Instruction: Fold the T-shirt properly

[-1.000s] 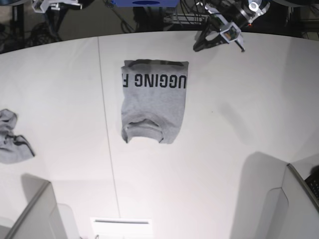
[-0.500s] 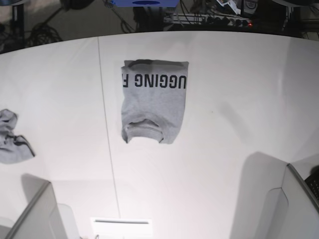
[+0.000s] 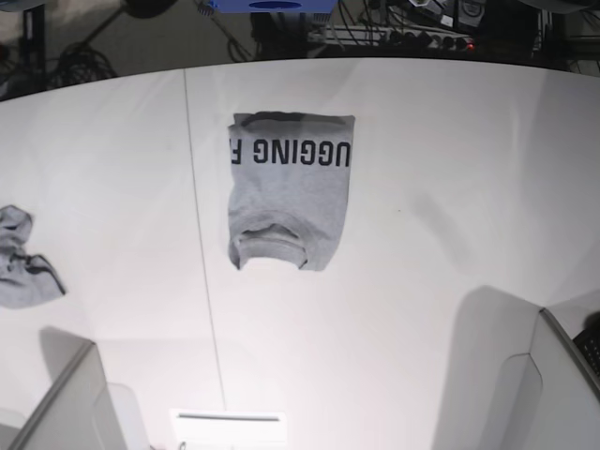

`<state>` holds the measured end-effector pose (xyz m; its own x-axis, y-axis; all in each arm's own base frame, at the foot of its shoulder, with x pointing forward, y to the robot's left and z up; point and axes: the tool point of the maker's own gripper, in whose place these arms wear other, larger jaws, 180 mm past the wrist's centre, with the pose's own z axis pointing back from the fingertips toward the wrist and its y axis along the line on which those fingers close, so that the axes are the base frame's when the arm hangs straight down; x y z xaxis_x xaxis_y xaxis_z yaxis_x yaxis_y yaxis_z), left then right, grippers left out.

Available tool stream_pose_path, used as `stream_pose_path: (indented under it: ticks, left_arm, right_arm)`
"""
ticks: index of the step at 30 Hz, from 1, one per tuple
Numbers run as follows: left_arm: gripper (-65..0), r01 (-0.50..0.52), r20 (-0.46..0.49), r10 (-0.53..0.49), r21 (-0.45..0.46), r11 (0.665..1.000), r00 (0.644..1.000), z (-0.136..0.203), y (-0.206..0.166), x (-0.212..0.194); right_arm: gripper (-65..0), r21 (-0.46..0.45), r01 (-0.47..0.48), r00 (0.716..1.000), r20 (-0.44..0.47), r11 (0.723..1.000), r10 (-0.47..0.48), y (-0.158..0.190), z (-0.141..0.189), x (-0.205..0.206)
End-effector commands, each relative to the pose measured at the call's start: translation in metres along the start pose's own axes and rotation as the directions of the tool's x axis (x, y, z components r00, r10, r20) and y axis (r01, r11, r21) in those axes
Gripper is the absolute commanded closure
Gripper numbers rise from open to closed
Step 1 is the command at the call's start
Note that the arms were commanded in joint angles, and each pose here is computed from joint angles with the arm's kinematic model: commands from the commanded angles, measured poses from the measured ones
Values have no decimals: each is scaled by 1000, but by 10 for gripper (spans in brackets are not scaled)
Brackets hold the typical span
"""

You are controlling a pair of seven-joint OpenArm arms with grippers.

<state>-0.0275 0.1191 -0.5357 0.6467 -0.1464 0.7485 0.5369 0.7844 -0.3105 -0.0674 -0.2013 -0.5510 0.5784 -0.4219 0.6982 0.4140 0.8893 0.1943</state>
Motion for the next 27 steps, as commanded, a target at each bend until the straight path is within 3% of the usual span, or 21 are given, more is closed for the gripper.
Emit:
stream_pose_path:
  ticks: [1,10,15,17,21,27]
  left_arm:
    - [0,-30,1,30,-3,1000,1000,3,-7,-6]
    - [0,-228,-173,240,85,970,955,-19,-16,-62]
    - [0,-267,-227,283,100,959,932,-32,-19,-69]
    - [0,-236,-298,259,111,965,919,-34,-14,-78]
    - [0,-88,-463,160,173,981,872,-33,10,-99]
    - [0,37,-569,106,234,971,816,-24,35,-111]
  right_arm:
    - [0,-15,-1,1000,-9,1000,1,-9,7,-3]
    - [0,74,-64,976,-205,995,78,-2,-17,-38]
    - [0,104,-72,949,-299,992,100,8,-28,-53]
    - [0,139,-98,913,-381,985,144,8,-34,-61]
    - [0,222,-144,797,-551,964,246,14,-43,-80]
    - [0,336,-191,652,-659,922,375,29,-47,-95]
